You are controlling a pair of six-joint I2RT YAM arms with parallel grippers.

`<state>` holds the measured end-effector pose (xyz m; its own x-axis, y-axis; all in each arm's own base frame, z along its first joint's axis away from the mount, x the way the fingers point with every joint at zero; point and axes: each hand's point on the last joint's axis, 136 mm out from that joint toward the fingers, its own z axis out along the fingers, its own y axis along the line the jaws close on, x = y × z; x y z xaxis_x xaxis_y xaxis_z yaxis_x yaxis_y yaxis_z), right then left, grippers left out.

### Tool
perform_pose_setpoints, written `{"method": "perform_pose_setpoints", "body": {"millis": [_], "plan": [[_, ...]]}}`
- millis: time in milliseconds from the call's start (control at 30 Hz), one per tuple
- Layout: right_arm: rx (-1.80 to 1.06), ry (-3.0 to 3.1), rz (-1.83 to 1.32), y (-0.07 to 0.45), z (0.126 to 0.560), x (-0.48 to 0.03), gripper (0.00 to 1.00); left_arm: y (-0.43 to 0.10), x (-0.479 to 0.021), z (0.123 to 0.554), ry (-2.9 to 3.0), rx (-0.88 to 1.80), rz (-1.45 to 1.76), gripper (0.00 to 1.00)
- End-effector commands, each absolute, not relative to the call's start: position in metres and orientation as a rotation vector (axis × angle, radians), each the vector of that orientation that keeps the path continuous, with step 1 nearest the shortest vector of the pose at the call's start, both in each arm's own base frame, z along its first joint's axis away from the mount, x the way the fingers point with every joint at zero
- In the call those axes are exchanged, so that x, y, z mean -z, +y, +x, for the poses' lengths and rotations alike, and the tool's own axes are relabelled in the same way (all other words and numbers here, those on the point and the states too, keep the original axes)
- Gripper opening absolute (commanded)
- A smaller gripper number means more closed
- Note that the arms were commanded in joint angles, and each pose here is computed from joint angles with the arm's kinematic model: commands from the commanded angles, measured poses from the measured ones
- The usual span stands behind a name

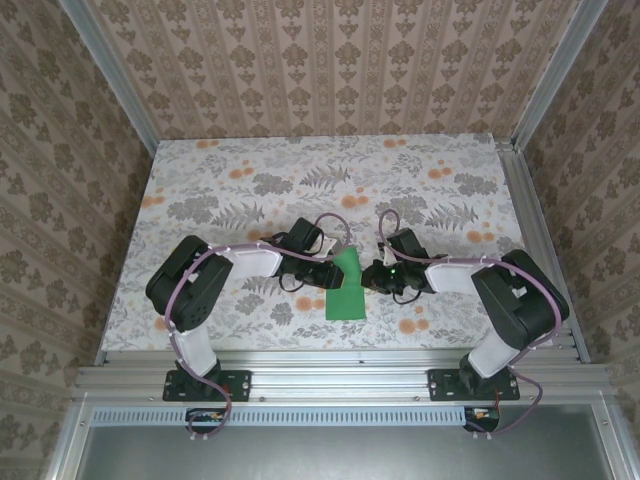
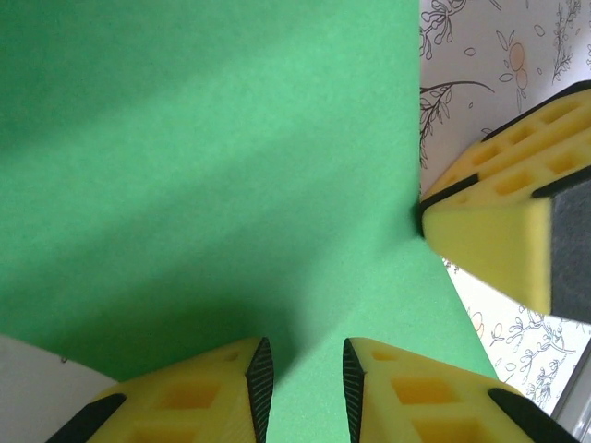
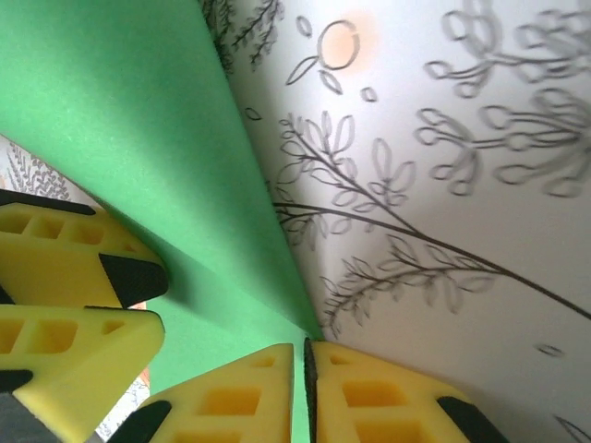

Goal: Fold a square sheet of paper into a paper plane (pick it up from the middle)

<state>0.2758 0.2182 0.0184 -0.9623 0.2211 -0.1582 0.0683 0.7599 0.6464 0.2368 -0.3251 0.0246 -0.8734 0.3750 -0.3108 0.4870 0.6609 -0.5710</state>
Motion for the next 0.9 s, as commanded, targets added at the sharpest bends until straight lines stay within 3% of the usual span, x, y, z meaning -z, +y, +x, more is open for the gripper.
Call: {"method": "perform_pose_setpoints", "body": {"millis": [0,133,333,867], "plan": [[-0.985,2.694,0.198,0.22,0.278,-0.037,0.16,-0.299,-0.004,0.23,2.808,0.873,0.698,0.3],[-1.097,2.627,0.185,0.243,0.29,-0.057,0.16,-0.304,-0.007,0.232,2.783,0.903,0.7,0.3],[-1.127,2.653,0.209,0.255,0.304,-0.037,0.15,-0.305,-0.01,0.232,2.769,0.914,0.706,0.3],[-0.828,2.715,0.3,0.21,0.324,0.003,0.14,-0.295,-0.011,0.219,2.75,0.933,0.748,0.3]]}}
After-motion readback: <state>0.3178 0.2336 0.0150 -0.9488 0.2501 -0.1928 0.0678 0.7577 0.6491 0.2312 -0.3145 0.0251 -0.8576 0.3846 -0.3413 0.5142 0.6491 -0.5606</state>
